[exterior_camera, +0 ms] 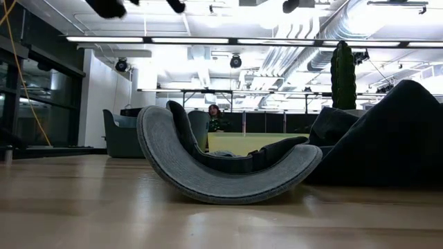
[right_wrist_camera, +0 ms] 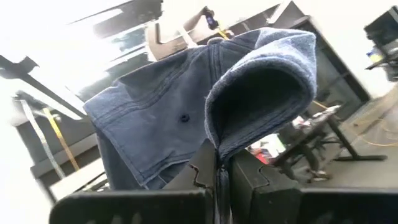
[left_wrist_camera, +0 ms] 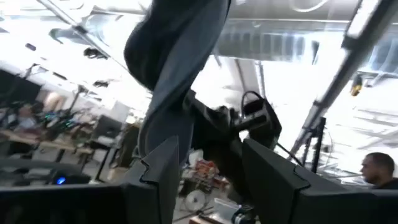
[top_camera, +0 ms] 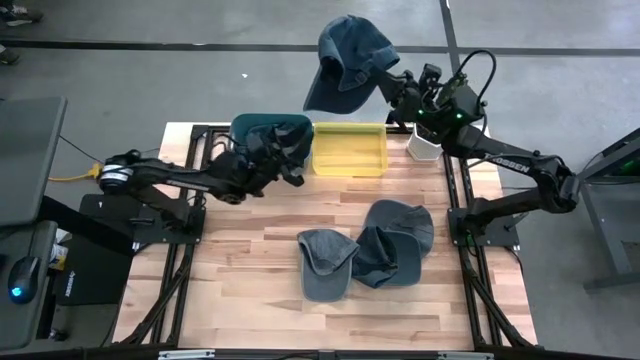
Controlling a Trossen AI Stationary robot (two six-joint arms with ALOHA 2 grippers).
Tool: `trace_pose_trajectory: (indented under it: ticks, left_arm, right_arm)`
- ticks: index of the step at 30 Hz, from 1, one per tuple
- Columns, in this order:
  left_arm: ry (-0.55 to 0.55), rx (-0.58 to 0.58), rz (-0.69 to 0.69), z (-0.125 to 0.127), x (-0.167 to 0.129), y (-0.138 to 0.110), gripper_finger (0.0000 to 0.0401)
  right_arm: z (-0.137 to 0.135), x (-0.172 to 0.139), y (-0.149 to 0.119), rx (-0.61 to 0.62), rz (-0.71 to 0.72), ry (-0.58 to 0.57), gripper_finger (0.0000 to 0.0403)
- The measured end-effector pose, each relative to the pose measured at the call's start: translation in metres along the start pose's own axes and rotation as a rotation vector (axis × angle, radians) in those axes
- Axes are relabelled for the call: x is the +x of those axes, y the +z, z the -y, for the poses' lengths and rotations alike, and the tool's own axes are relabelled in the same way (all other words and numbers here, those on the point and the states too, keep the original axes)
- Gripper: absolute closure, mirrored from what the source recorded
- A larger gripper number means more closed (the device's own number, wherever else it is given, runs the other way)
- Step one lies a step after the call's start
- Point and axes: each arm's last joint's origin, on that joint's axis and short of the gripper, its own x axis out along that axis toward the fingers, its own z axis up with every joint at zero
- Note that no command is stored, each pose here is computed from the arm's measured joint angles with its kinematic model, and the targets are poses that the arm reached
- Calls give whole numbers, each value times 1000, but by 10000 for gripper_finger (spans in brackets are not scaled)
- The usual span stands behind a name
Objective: Pick & Place hat
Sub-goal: Put the top blue cap into the blue bin
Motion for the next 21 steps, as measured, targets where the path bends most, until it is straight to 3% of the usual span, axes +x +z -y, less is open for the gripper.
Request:
trace_pose_trajectory:
  ticks: [6,21]
  left_arm:
    - [-16,1,44,-4,10,-21,247]
    - [-10,145,73,5,29,-23,247]
  right_arm:
    - [-9,4,8,5,2,31,395]
    - [-8,5,6,31,-71,8,395]
